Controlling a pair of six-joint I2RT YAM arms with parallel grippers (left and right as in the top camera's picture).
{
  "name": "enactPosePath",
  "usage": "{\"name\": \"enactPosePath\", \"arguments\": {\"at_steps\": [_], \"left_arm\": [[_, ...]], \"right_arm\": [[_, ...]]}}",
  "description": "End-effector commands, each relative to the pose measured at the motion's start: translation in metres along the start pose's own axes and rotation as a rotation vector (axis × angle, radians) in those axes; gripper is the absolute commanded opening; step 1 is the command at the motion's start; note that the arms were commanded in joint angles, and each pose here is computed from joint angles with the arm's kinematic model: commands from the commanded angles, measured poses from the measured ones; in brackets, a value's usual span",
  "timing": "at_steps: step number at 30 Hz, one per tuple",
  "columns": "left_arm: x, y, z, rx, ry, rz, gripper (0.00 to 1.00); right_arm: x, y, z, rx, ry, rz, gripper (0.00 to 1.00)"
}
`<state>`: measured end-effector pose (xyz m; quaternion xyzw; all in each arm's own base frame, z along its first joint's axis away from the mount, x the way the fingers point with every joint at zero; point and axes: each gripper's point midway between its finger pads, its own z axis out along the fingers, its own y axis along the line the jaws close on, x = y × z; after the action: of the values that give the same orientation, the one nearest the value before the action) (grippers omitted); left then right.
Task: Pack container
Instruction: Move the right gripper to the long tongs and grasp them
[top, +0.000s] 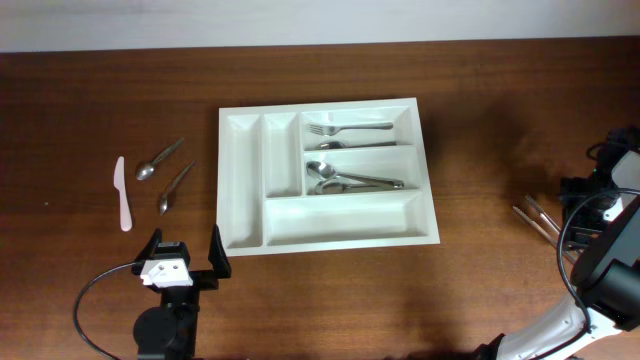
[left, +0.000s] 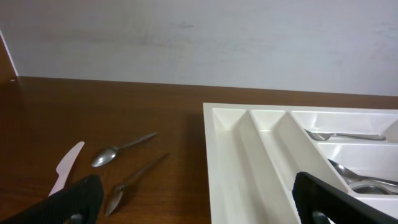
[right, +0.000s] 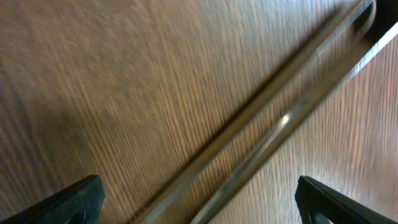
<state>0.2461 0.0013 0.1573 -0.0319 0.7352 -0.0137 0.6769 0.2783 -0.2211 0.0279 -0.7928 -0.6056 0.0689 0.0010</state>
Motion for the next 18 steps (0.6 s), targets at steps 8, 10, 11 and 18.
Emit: {"name": "enactPosePath", "arguments": {"at_steps": [8, 10, 11, 18], "left_arm": [[0.002, 0.0, 0.0, 0.004, 0.001, 0.001, 0.99], [0.002, 0.0, 0.0, 0.004, 0.001, 0.002, 0.99], [0.002, 0.0, 0.0, 0.004, 0.001, 0.002, 0.99], [0.002, 0.0, 0.0, 0.004, 0.001, 0.001, 0.99]], "right_arm": [[0.019, -0.009, -0.003, 0.043, 0.041, 0.272, 0.99], [0.02, -0.014, 0.0, 0.059, 0.042, 0.289, 0.99], [0.021, -0.015, 0.001, 0.064, 0.042, 0.301, 0.99], [0.018, -0.019, 0.01, 0.07, 0.011, 0.323, 0.99]]}}
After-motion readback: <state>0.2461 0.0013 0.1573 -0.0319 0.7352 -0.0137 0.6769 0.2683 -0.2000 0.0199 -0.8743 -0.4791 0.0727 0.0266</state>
